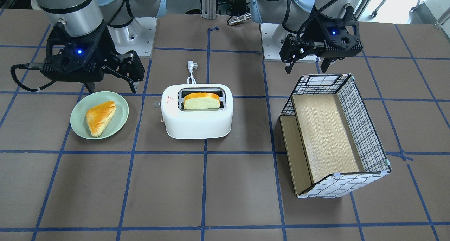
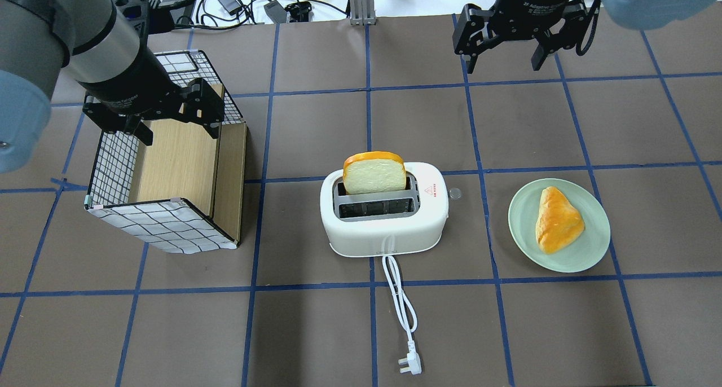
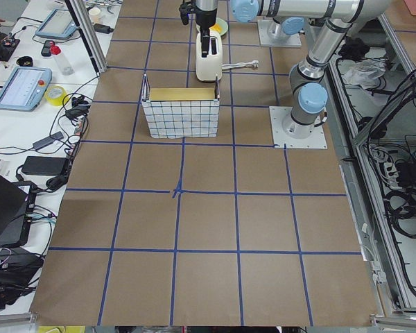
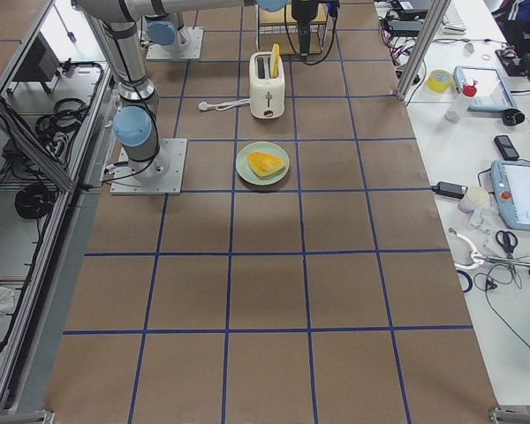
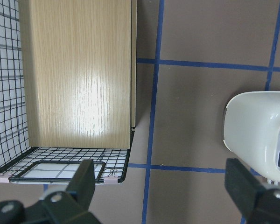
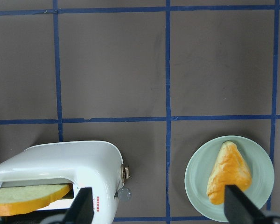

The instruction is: Press toaster with right arm

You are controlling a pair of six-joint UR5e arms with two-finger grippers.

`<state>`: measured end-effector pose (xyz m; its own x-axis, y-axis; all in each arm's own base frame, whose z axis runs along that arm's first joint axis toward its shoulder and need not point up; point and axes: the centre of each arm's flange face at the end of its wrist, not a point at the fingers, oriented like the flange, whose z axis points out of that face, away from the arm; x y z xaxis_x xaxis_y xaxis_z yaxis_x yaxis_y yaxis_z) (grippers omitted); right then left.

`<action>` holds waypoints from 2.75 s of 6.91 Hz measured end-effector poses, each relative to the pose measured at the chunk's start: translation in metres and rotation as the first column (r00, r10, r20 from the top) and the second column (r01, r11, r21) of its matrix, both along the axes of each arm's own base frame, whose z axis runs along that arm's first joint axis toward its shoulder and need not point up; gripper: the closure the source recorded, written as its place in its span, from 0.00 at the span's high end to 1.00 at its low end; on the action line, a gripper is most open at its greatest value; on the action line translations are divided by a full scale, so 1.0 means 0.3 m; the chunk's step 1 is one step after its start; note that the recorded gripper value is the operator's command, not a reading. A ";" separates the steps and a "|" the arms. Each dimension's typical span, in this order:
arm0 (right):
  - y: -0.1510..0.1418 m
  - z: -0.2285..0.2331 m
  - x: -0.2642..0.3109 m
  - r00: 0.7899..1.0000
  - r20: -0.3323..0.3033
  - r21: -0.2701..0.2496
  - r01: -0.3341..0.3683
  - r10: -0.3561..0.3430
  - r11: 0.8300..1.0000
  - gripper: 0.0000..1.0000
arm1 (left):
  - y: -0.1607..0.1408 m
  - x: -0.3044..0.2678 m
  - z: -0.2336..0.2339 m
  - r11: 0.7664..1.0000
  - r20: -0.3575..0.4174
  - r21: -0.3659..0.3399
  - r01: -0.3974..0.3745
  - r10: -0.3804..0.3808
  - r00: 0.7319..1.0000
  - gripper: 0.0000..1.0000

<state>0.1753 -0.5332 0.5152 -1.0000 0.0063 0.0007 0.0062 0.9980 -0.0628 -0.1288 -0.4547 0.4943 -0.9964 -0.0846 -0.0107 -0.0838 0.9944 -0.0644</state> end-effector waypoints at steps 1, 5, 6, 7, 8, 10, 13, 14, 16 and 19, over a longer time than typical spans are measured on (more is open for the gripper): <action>0.001 0.000 0.000 1.000 0.000 0.000 0.000 0.000 1.000 1.00 | 0.000 0.000 0.000 1.000 0.000 0.000 0.000 0.000 1.000 1.00; 0.000 -0.003 0.000 1.000 -0.001 0.003 0.000 0.000 1.000 1.00 | 0.000 0.000 0.000 1.000 0.000 0.000 0.000 0.000 1.000 1.00; 0.000 -0.003 0.000 1.000 -0.002 0.003 -0.001 0.001 1.000 1.00 | 0.000 0.000 0.000 1.000 -0.001 0.000 0.000 0.000 1.000 1.00; -0.001 -0.004 0.000 1.000 -0.002 0.003 -0.002 0.002 1.000 1.00 | 0.000 0.000 0.000 1.000 0.000 0.000 0.000 0.000 1.000 1.00; -0.002 -0.002 0.000 1.000 -0.002 0.002 -0.005 0.005 1.000 0.99 | 0.000 0.000 0.000 1.000 0.000 0.000 0.000 0.000 1.000 1.00; -0.004 0.001 -0.003 1.000 -0.001 0.001 -0.003 0.003 1.000 0.14 | 0.000 0.000 0.000 1.000 0.000 0.000 0.000 0.000 1.000 1.00; -0.008 -0.022 -0.044 1.000 0.013 0.041 0.017 -0.018 0.999 0.00 | 0.000 0.000 0.000 1.000 0.000 0.000 0.000 0.000 1.000 1.00; -0.011 -0.036 -0.091 0.998 0.046 0.084 0.038 -0.042 0.996 0.00 | 0.000 0.000 0.000 1.000 0.000 0.000 0.000 0.000 1.000 1.00; -0.011 -0.083 -0.291 0.972 0.209 0.232 0.059 -0.109 0.971 0.00 | 0.000 0.000 0.000 1.000 0.000 0.000 0.000 0.000 1.000 1.00; 0.029 -0.246 -0.479 0.824 0.557 0.294 -0.081 -0.102 0.952 0.00 | 0.000 0.000 0.000 1.000 0.000 0.000 0.000 0.000 1.000 1.00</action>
